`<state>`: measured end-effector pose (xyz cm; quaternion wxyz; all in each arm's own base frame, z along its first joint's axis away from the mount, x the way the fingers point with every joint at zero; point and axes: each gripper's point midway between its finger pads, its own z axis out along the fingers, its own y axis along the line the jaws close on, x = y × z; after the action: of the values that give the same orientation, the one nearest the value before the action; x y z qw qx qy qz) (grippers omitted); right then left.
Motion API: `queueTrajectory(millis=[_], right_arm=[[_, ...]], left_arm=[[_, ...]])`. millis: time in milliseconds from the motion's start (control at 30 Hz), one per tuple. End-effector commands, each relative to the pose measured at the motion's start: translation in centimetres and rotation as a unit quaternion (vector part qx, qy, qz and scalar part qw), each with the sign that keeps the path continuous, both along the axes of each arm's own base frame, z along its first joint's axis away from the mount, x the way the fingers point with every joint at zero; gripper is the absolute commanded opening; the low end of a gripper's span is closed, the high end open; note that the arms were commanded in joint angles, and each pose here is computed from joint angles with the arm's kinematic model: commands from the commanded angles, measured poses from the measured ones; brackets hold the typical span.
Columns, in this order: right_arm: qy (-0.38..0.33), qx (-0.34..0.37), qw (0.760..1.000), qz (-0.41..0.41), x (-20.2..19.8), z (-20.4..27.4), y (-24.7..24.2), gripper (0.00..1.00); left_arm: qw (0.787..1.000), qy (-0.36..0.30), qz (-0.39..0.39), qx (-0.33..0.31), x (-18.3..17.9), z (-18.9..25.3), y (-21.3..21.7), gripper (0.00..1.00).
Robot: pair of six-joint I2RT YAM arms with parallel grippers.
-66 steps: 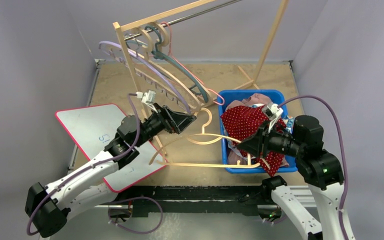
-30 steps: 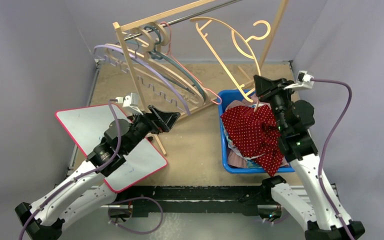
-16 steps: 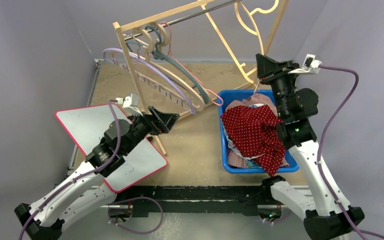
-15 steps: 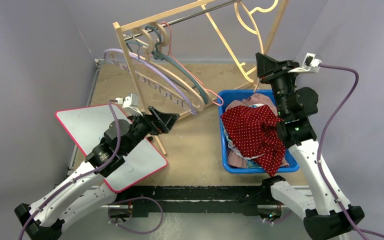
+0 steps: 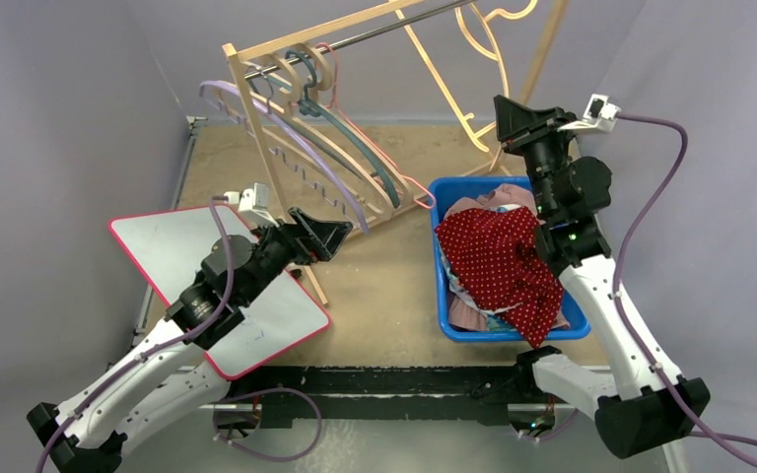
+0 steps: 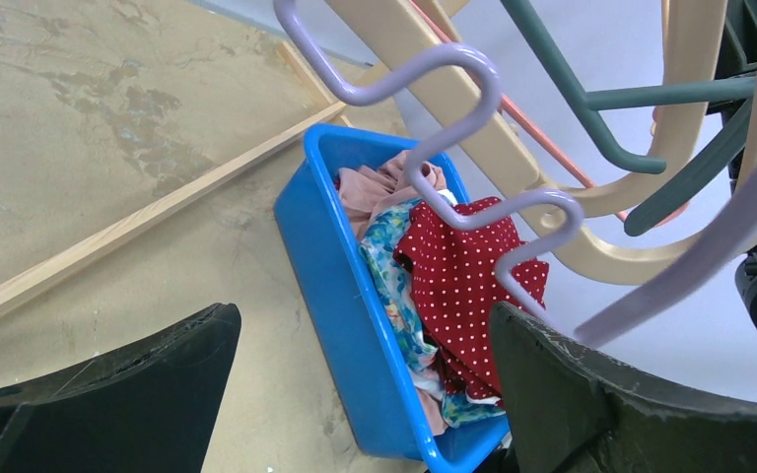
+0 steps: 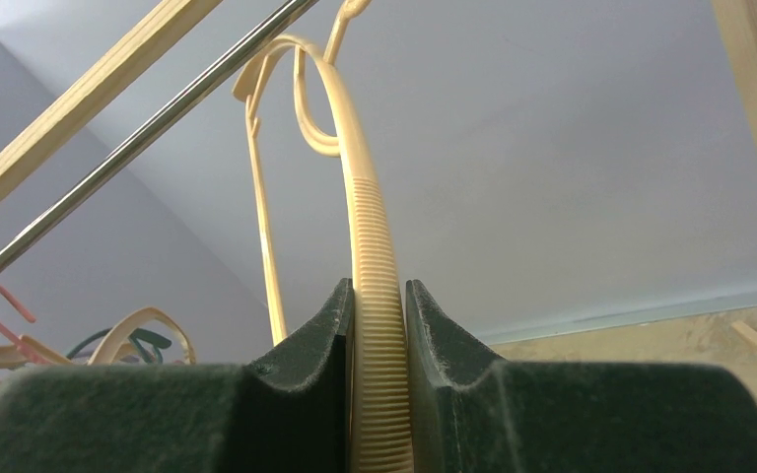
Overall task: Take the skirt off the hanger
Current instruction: Place the hanger at the clothesline.
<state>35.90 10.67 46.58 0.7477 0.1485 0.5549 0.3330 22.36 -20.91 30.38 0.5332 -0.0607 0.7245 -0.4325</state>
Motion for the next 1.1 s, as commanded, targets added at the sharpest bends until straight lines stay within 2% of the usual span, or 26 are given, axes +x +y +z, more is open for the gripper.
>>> queueTrajectory(millis=[0, 333, 600, 867, 1000, 1067], right_arm=[[-0.071, 0.022, 0.997, 0.011, -1.0, 4.9, 0.1, 0.0], [-0.055, -0.014, 0.998, 0.029, 0.4, 4.1, 1.5, 0.0], [-0.014, -0.113, 0.993, 0.031, 1.3, 0.5, 2.1, 0.02], [0.044, -0.219, 0.975, -0.012, 0.5, -2.9, 0.1, 0.43], [0.055, -0.244, 0.967, -0.05, -1.7, -3.0, -2.0, 0.73], [0.059, -0.252, 0.963, -0.071, -3.3, -2.6, -3.3, 0.84]], left_arm=[[0.999, -0.035, 0.01, -0.02, -0.1, 3.3, 0.7, 0.97], [0.999, -0.029, 0.023, -0.001, 0.0, 2.4, 1.4, 0.97], [0.998, -0.028, 0.052, 0.03, 0.1, 1.8, 2.9, 0.97], [0.989, -0.036, 0.111, 0.092, -0.2, 2.6, 6.5, 0.99], [0.982, -0.044, 0.148, 0.108, -0.6, 3.5, 8.8, 1.0], [0.978, -0.05, 0.167, 0.114, -0.9, 4.1, 10.0, 1.0]])
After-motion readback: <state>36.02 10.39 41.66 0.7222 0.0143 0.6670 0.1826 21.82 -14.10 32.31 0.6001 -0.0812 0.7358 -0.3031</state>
